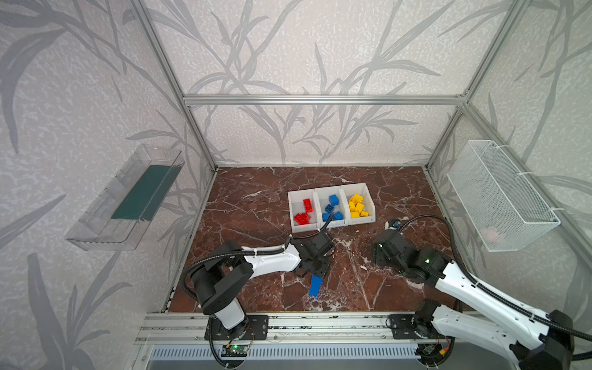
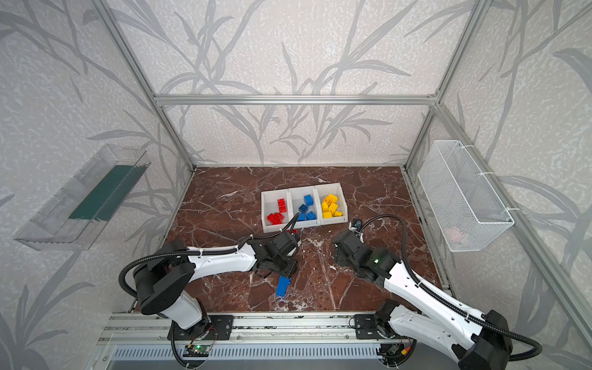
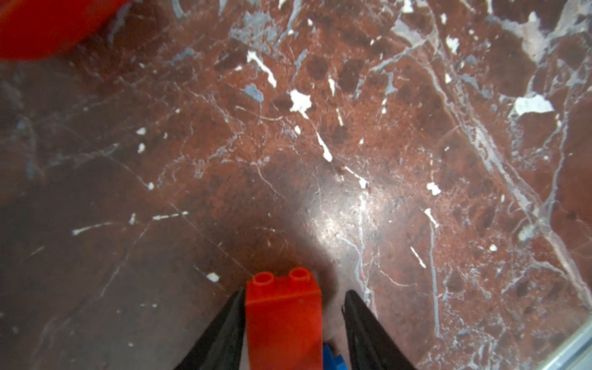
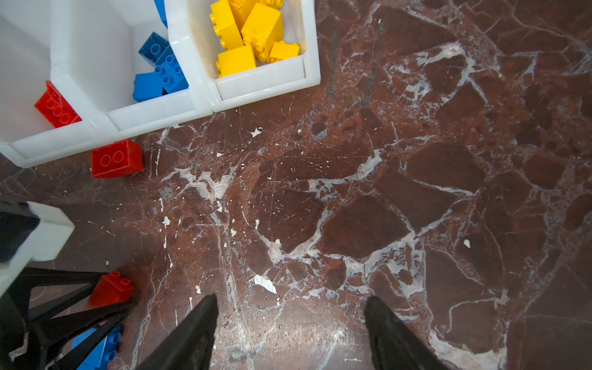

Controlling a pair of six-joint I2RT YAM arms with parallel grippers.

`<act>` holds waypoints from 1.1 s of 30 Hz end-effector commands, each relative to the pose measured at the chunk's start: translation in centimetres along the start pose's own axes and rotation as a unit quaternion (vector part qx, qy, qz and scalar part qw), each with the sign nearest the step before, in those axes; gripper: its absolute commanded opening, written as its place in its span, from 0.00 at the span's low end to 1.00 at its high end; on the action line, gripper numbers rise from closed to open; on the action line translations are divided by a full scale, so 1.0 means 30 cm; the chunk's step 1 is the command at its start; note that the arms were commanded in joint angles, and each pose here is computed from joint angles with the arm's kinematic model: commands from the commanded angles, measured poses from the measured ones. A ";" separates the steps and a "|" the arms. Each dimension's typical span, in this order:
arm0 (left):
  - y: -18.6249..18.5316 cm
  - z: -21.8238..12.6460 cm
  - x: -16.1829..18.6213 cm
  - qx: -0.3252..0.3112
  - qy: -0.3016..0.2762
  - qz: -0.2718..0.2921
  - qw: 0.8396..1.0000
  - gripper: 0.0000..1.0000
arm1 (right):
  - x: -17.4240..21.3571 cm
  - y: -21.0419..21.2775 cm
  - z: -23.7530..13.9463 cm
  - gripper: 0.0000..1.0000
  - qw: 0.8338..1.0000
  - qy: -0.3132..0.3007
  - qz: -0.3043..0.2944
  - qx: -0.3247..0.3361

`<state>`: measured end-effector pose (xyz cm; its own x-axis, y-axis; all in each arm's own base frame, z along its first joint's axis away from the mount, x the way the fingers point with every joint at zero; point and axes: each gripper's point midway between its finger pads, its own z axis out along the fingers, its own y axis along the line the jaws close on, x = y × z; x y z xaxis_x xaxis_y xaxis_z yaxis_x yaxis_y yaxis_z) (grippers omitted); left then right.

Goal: Sort the legos into containers by color

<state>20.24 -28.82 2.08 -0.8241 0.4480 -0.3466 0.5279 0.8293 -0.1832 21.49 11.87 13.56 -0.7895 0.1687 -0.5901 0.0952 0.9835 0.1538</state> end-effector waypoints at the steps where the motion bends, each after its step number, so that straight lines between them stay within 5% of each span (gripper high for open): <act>1: 0.032 0.028 0.029 -0.031 0.019 0.014 0.999 0.41 | 0.007 -0.028 0.000 0.72 1.000 -0.003 0.007 0.016; 4: 0.032 0.032 0.025 -0.034 0.019 0.016 0.999 0.29 | 0.004 -0.026 -0.001 0.72 1.000 -0.003 0.006 0.016; 8: 0.021 -0.001 -0.022 -0.032 -0.001 0.019 0.999 0.26 | -0.003 -0.027 -0.010 0.71 1.000 -0.004 0.005 0.018; 15: 0.076 -0.194 -0.299 -0.087 -0.100 0.030 0.991 0.25 | -0.013 -0.036 -0.017 0.70 1.000 -0.014 0.013 0.021; 25: 0.420 -0.301 -0.590 -0.130 -0.209 -0.088 0.965 0.26 | -0.014 -0.002 -0.002 0.70 1.000 0.000 0.002 0.014; 33: 0.537 -0.234 -0.693 -0.130 -0.202 -0.112 0.964 0.26 | -0.001 0.011 0.008 0.69 1.000 0.015 0.003 0.011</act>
<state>43.20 -21.91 12.23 -0.7509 0.1139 -0.6505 0.2088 0.9754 -0.0703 21.39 11.87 12.48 -0.8143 0.1588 -0.5582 0.1104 0.9867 0.1197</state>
